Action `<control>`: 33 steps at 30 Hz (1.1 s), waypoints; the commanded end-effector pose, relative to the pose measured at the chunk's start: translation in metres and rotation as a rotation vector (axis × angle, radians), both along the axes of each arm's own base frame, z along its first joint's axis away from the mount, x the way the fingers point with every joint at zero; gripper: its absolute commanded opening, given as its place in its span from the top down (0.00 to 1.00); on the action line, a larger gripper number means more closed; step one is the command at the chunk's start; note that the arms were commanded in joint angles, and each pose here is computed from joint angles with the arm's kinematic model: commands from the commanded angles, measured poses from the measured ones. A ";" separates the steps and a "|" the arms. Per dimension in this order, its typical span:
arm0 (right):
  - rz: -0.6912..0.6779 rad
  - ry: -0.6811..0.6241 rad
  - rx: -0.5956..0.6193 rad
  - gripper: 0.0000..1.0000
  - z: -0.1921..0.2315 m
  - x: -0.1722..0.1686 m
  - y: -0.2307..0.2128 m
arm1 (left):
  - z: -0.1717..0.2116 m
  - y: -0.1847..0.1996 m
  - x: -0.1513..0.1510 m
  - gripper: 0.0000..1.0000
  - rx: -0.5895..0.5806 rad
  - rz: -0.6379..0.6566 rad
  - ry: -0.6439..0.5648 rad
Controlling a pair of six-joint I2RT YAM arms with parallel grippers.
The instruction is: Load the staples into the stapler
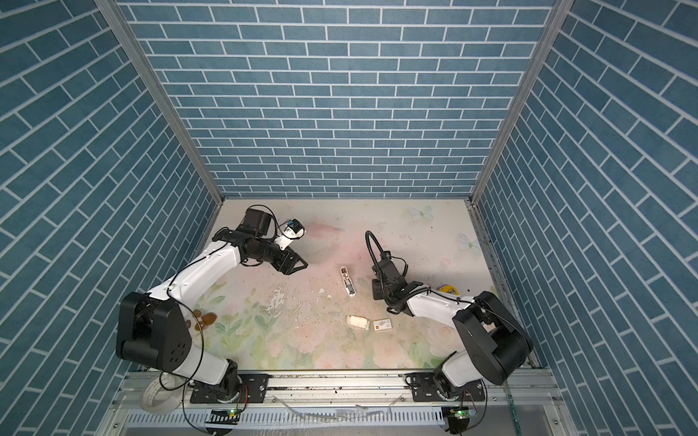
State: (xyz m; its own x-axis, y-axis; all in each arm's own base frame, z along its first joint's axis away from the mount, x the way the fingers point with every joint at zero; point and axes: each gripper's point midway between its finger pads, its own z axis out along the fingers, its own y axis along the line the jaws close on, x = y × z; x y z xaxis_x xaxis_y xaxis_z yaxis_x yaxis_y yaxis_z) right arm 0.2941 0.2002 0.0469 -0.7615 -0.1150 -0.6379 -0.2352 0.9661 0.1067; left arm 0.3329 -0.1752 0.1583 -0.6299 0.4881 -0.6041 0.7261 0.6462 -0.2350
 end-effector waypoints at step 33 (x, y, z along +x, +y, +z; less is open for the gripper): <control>-0.044 0.023 0.009 0.91 -0.013 -0.008 -0.004 | 0.001 0.001 -0.001 0.20 -0.010 0.002 0.004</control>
State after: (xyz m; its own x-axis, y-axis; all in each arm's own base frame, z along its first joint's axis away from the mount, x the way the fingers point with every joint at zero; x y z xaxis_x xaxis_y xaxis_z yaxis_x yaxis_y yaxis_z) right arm 0.2927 0.2007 0.0438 -0.7630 -0.0920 -0.6398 -0.2185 0.9683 0.1213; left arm 0.3330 -0.1752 0.1583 -0.6297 0.4880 -0.6044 0.7262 0.6462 -0.2348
